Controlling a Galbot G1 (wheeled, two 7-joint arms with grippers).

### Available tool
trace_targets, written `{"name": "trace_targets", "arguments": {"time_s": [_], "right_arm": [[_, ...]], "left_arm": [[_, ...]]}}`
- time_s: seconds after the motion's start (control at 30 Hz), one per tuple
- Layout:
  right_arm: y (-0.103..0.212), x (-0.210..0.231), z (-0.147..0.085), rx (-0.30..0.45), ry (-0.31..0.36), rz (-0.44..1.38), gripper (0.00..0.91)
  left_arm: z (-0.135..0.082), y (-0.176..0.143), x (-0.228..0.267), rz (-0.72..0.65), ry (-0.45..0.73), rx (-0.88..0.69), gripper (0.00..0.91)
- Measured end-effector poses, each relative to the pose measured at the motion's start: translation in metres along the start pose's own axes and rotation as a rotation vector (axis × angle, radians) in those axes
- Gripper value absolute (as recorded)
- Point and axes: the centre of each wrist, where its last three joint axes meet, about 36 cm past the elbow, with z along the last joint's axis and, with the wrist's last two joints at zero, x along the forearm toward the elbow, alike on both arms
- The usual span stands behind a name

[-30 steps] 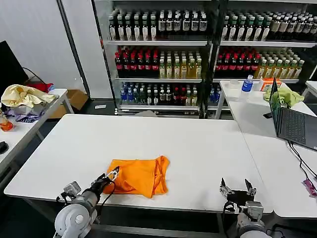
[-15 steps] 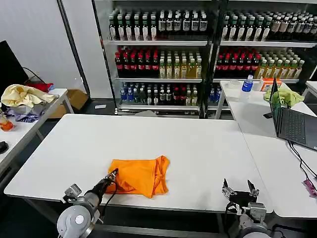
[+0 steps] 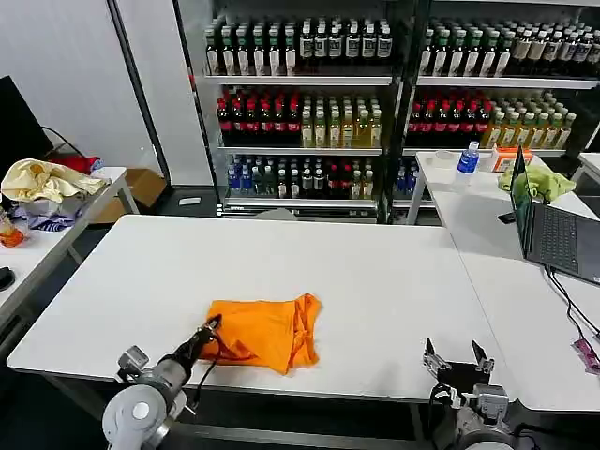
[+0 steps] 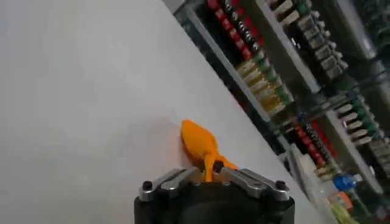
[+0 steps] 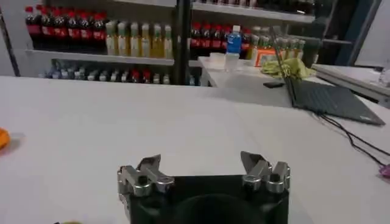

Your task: Fold and organize the clothes.

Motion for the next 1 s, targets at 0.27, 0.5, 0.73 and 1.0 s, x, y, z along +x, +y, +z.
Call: {"name": "trace_targets", "arguments": {"time_s": [0.27,0.5,0.73,1.0], "right_arm": [[-0.002,-0.002,-0.005,-0.006,-0.014,-0.006,0.907],[-0.010,0.000,-0.006,-0.006,-0.026,-0.008,0.907],[-0.007,0.001,-0.008,-0.011,-0.032,-0.008,0.907],[-0.014,0.000,0.001,0.007,-0.020,0.011,0.907]], "left_arm": [[-0.077,0.024,0.023,-0.019,-0.099,0.038,0.010],[-0.204,0.032,0.074,-0.052,-0.263,-0.081,0.010],[-0.257,0.002,0.106,-0.057,-0.330,-0.306,0.010],[-0.195,0.023,0.065,-0.208,-0.268,-0.629,0.010]]}}
